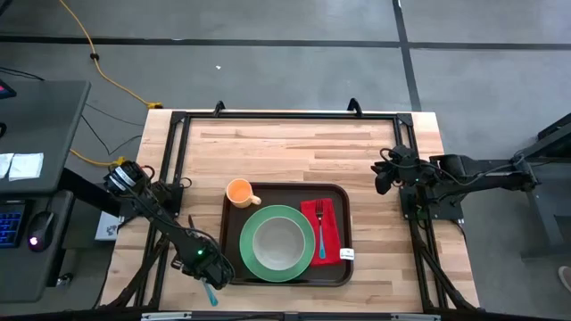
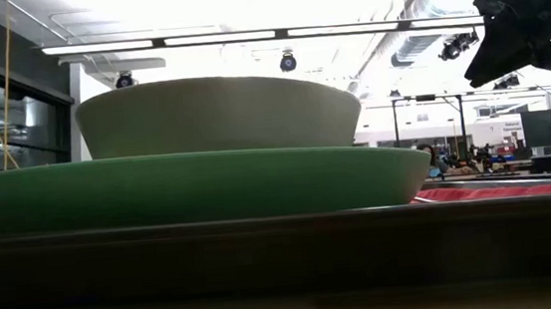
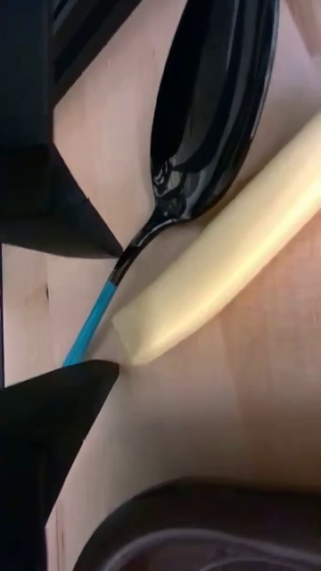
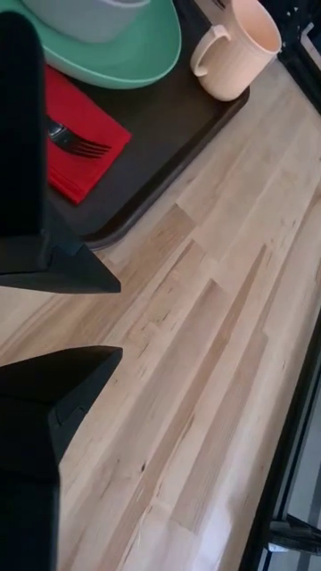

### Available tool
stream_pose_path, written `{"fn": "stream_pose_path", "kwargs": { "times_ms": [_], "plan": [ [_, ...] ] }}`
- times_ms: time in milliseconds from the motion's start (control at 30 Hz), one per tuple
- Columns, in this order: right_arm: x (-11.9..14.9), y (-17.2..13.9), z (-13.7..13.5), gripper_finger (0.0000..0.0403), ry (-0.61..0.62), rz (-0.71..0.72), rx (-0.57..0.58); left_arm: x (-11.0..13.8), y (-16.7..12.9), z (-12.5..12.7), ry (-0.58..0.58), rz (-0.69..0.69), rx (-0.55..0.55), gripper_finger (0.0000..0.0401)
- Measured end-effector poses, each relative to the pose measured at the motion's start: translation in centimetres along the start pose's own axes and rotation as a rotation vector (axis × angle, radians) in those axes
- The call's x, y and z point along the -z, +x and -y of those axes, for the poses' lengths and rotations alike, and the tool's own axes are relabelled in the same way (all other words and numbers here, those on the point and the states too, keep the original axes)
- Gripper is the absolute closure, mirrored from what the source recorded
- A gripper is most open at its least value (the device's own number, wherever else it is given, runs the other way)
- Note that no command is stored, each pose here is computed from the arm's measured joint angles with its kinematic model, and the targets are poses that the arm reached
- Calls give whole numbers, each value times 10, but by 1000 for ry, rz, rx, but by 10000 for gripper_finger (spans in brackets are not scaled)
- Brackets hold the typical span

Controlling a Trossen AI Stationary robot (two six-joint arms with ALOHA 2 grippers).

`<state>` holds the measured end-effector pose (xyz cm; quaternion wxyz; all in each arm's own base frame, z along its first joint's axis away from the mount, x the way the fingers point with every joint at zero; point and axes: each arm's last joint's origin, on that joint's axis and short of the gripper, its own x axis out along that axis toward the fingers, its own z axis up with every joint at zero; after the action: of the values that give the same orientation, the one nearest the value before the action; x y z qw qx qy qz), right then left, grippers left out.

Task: Set up tray
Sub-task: Put the blue spoon on the red table napkin to the left of the blue fork

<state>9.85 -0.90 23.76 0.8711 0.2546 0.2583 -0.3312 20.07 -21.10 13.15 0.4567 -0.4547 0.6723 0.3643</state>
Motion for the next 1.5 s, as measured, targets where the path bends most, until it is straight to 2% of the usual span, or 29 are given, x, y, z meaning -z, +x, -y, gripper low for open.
{"fn": "stream_pose_path", "kwargs": {
  "times_ms": [267,900,1500],
  "plan": [
    [0,0,0,318,0,-4,-4,-1,10,6,1,-32,-3,226],
    [-1,0,-2,318,12,5,-24,-1,10,4,-7,-21,-23,287],
    [-2,0,-2,318,14,8,-28,-4,10,-3,-36,-11,-103,303]
  ]
}}
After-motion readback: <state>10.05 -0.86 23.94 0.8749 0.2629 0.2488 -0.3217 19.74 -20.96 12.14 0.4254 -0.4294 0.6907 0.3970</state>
